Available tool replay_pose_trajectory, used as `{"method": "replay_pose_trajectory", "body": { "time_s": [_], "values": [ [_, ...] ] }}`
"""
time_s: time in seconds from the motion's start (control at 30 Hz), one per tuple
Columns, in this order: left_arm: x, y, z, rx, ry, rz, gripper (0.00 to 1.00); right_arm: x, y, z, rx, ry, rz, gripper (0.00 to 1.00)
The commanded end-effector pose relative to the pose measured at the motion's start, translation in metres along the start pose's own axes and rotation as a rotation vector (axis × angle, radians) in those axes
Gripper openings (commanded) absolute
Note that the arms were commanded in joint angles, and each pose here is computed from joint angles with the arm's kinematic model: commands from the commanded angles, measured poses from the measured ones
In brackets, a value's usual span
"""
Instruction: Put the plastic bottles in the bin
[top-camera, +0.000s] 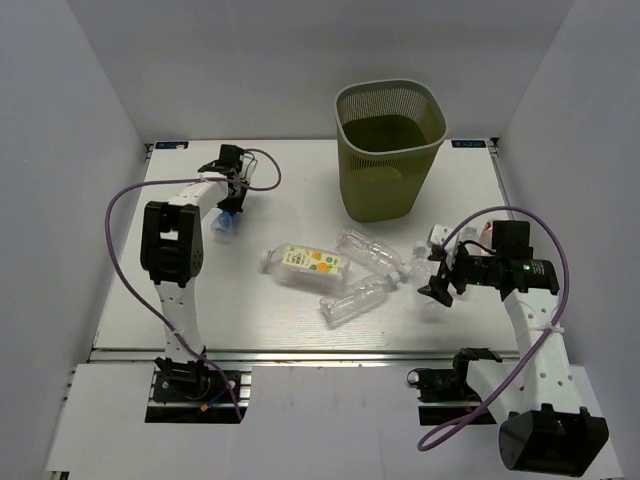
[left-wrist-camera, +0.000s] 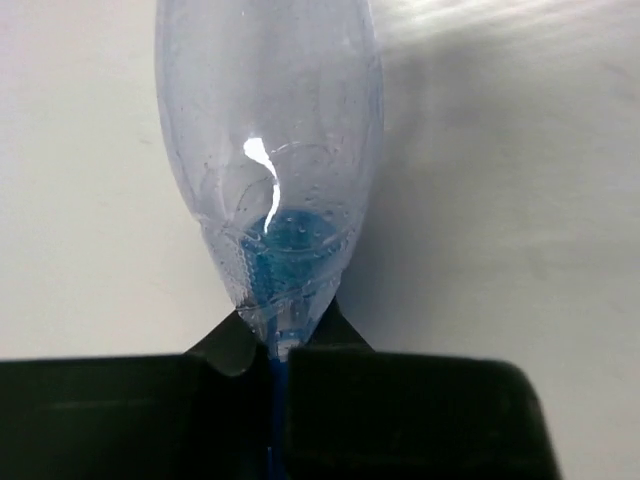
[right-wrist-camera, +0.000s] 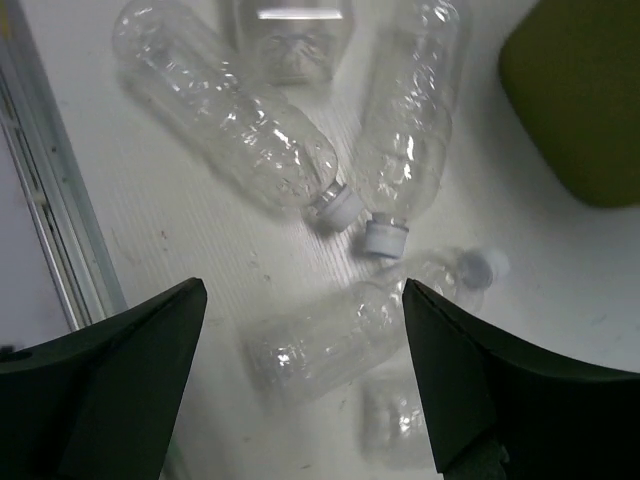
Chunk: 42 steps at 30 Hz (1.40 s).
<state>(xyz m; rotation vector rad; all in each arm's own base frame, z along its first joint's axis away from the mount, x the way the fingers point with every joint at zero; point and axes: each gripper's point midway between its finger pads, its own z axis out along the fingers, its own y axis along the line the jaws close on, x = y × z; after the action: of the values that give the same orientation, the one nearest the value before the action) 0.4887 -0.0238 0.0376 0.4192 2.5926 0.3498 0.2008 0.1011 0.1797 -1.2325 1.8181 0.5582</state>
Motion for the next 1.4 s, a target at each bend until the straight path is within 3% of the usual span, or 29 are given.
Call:
{"method": "replay_pose_trajectory", "body": {
  "time_s": [0.0, 0.1, 0.13, 0.33, 0.47, 0.57, 0.6, 0.73, 0.77, 0.8, 0.87, 0.93, 1.03, 1.13, 1.23, 1.27, 1.37],
  "values": [
    [-0.009, -0.039, -0.064, 0.250, -0.079, -0.089, 0.00, -0.010, 0.029, 0.006, -0.163, -0.123, -0.375, 0.85],
    [-0.040, -0.058, -0.121, 0.411, -0.237, -0.143, 0.00, -0.002, 0.035, 0.017, -0.253, -0.139, -0.535, 0.86],
    [-0.060, -0.059, -0.155, 0.450, -0.340, -0.144, 0.00, 0.000, 0.031, 0.021, -0.262, -0.144, -0.576, 0.88],
    [-0.146, -0.078, -0.285, 0.717, -0.693, -0.198, 0.00, -0.004, 0.031, 0.056, -0.372, -0.111, -0.678, 0.88],
    [-0.202, -0.085, -0.372, 0.924, -0.983, -0.198, 0.00, -0.005, 0.027, 0.073, -0.389, -0.049, -0.577, 0.88],
    [-0.231, -0.099, -0.404, 1.078, -1.078, -0.241, 0.00, -0.006, 0.028, 0.082, -0.377, -0.028, -0.523, 0.90],
    [-0.247, -0.096, -0.435, 1.106, -1.191, -0.217, 0.00, -0.013, 0.025, 0.085, -0.345, -0.038, -0.508, 0.90],
    [-0.289, -0.116, -0.473, 1.301, -1.317, -0.289, 0.00, -0.013, 0.021, 0.094, -0.286, 0.005, -0.492, 0.90],
    [-0.297, -0.110, -0.507, 1.332, -1.409, -0.272, 0.00, -0.015, 0.022, 0.097, -0.288, 0.006, -0.504, 0.90],
    [-0.314, -0.126, -0.476, 1.353, -1.378, -0.301, 0.00, -0.014, 0.022, 0.099, -0.281, 0.020, -0.483, 0.88],
    [-0.326, -0.132, -0.494, 1.384, -1.440, -0.342, 0.00, -0.011, 0.021, 0.100, -0.268, 0.038, -0.485, 0.88],
    [-0.336, -0.145, -0.473, 1.379, -1.427, -0.400, 0.00, -0.009, 0.022, 0.101, -0.265, 0.045, -0.477, 0.88],
    [-0.337, -0.180, -0.436, 1.353, -1.333, -0.432, 0.05, -0.006, 0.022, 0.103, -0.245, 0.052, -0.470, 0.88],
    [-0.334, -0.198, -0.426, 1.331, -1.292, -0.415, 0.31, -0.002, 0.014, 0.106, -0.200, 0.079, -0.454, 0.88],
    [-0.339, -0.202, -0.417, 1.278, -1.283, -0.436, 0.76, -0.001, 0.008, 0.107, -0.169, 0.094, -0.452, 0.90],
    [-0.339, -0.205, -0.420, 1.266, -1.291, -0.427, 0.97, -0.001, 0.008, 0.107, -0.167, 0.094, -0.463, 0.90],
    [-0.340, -0.196, -0.433, 1.232, -1.313, -0.414, 1.00, 0.009, 0.008, 0.111, -0.192, 0.117, -0.510, 0.90]
  ]
}}
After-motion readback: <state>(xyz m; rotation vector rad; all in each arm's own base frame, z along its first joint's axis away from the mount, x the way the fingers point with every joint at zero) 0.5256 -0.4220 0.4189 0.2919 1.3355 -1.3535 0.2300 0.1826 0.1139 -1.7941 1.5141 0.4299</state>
